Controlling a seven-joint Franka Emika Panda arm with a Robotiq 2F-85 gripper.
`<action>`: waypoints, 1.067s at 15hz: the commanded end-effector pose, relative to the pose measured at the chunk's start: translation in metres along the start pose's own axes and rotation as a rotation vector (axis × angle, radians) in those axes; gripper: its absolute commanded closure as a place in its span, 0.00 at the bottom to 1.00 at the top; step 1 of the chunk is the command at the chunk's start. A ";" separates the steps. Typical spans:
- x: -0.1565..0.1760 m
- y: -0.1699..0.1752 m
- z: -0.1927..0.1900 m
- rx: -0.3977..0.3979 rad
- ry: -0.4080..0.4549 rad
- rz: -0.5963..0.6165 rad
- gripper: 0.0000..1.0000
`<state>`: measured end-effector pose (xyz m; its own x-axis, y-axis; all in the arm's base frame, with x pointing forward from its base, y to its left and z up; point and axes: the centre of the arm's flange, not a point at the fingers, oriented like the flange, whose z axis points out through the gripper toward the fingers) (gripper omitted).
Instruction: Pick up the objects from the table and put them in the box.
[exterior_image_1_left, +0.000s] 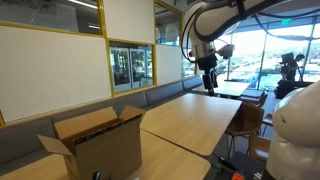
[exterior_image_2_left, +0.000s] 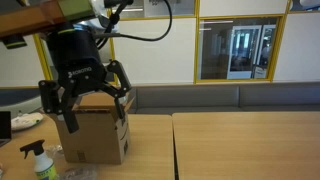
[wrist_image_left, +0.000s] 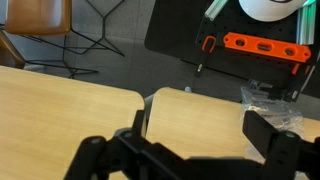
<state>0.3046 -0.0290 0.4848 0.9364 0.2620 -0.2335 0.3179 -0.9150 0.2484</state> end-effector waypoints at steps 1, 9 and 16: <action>0.000 0.000 -0.001 -0.001 0.002 0.001 0.00; 0.003 -0.002 -0.003 -0.006 0.020 0.007 0.00; 0.046 -0.061 -0.010 -0.022 0.178 -0.020 0.00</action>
<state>0.3179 0.0086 0.4806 0.9387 0.3112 -0.1480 0.3410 -0.9011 0.2679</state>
